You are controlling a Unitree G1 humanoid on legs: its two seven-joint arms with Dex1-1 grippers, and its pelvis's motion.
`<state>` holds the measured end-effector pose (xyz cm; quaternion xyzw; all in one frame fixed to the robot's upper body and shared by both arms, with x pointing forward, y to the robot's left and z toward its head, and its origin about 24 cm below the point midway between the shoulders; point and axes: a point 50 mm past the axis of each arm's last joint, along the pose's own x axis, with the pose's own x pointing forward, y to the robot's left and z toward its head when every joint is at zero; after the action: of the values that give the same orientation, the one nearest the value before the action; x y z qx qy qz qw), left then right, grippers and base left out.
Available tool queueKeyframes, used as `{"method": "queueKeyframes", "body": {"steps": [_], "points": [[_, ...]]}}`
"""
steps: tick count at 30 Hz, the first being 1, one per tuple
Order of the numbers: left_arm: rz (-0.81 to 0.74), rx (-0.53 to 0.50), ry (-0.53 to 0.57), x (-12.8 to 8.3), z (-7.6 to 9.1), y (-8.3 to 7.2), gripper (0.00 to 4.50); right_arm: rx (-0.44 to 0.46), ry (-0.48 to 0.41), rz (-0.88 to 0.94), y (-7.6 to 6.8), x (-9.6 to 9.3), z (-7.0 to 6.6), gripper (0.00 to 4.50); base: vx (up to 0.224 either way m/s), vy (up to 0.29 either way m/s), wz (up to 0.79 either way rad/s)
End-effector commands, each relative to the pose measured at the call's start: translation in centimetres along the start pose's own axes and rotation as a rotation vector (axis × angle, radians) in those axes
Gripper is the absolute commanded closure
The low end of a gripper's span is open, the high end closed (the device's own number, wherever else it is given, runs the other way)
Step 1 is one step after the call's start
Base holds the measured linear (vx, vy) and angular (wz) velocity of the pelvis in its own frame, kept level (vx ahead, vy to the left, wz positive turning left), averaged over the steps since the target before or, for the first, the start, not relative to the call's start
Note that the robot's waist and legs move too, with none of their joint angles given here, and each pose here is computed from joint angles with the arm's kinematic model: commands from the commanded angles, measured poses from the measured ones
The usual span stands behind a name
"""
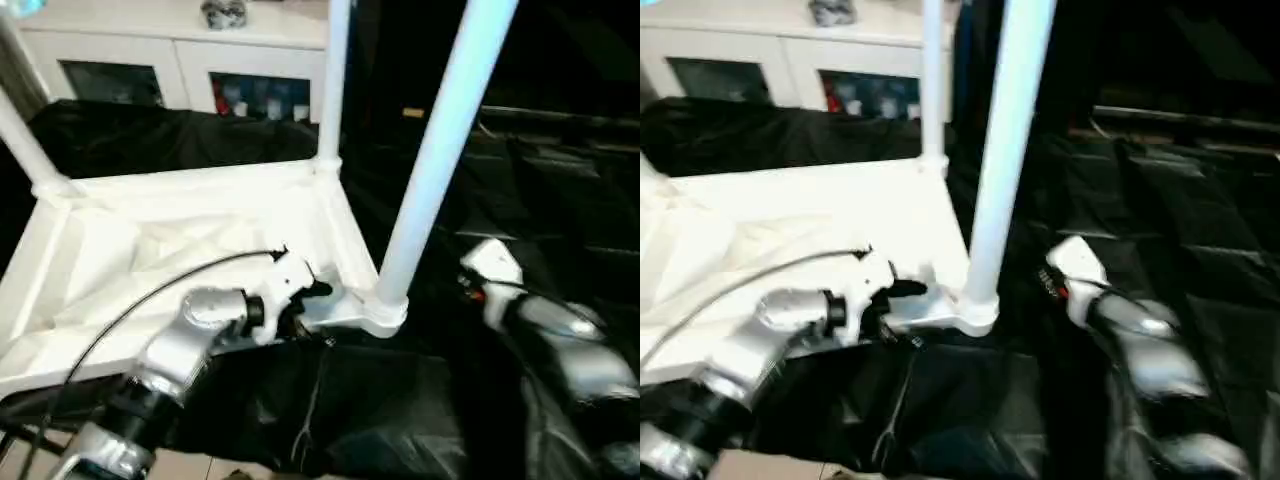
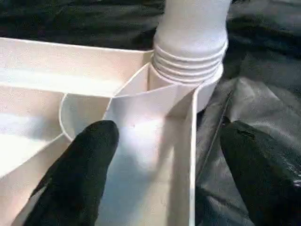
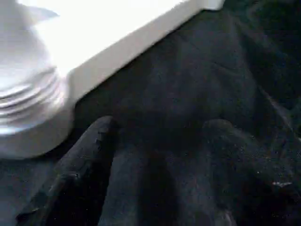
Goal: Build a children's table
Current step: Rotate table base
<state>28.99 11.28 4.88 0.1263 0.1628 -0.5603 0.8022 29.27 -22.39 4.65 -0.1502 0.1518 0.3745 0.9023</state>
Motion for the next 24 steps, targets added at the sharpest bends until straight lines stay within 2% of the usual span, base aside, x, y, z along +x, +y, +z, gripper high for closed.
{"method": "queueKeyframes", "body": {"steps": [1, 3, 4, 6, 9, 10, 12, 14, 16, 18, 21, 22, 24], "points": [[-0.025, 0.046, 0.017, 0.2, 0.4, 0.4, 0.81, -0.004, -0.004, 0.102, 0.4, -0.8, 0.8, 1.22, 0.000, 0.000, 0.00], [-0.029, 0.049, 0.037, 0.1, 0.3, 0.6, 0.87, 0.000, 0.003, 0.143, 0.6, -1.4, 1.1, 1.22, 0.000, 0.000, 0.00], [-0.029, 0.045, 0.050, 0.1, 0.2, 0.8, 1.00, 0.002, 0.007, 0.160, 0.7, -1.7, 1.3, 0.95, 0.000, 0.000, 0.00], [-0.059, 0.018, 0.100, -0.2, -0.2, 1.0, 1.14, 0.022, 0.004, 0.241, 1.3, -2.5, 2.1, 0.88, 0.000, 0.000, 0.00], [-0.065, 0.009, 0.119, -0.3, -0.4, 1.2, 1.30, 0.048, 0.003, 0.292, 1.8, -2.6, 2.5, 0.71, 0.000, 0.000, 0.00], [-0.067, 0.007, 0.124, -0.3, -0.5, 1.2, 1.49, 0.049, 0.002, 0.301, 2.0, -2.6, 2.5, 0.49, 0.000, 0.000, 0.00], [-0.073, 0.003, 0.135, -0.3, -0.6, 1.3, 1.62, 0.047, 0.003, 0.308, 2.1, -2.5, 2.6, 0.45, 0.000, 0.000, 0.00], [-0.074, -0.010, 0.155, -0.3, -0.8, 1.4, 1.81, 0.043, 0.004, 0.306, 2.3, -2.3, 2.6, 0.15, 0.000, 0.000, 0.00], [-0.074, -0.019, 0.162, -0.3, -0.9, 1.5, 1.85, 0.047, 0.006, 0.307, 2.4, -2.2, 2.7, 0.09, 0.000, 0.000, 0.00], [-0.069, -0.032, 0.168, -0.3, -0.9, 1.5, 2.21, 0.050, 0.008, 0.308, 2.5, -2.2, 2.8, 0.00, 0.000, 0.000, 0.00], [-0.072, -0.044, 0.173, -0.5, -0.8, 1.6, 2.41, 0.053, 0.020, 0.305, 2.7, -2.1, 2.9, 0.00, 0.000, 0.000, 0.00], [-0.078, -0.049, 0.173, -0.5, -0.8, 1.5, 2.65, 0.054, 0.021, 0.304, 2.7, -2.0, 2.9, 0.00, 0.000, 0.000, 0.00], [-0.102, -0.059, 0.177, -0.4, -0.8, 1.1, 2.72, 0.053, 0.020, 0.303, 2.7, -1.8, 3.0, 0.00, 0.000, 0.000, 0.00]]}}
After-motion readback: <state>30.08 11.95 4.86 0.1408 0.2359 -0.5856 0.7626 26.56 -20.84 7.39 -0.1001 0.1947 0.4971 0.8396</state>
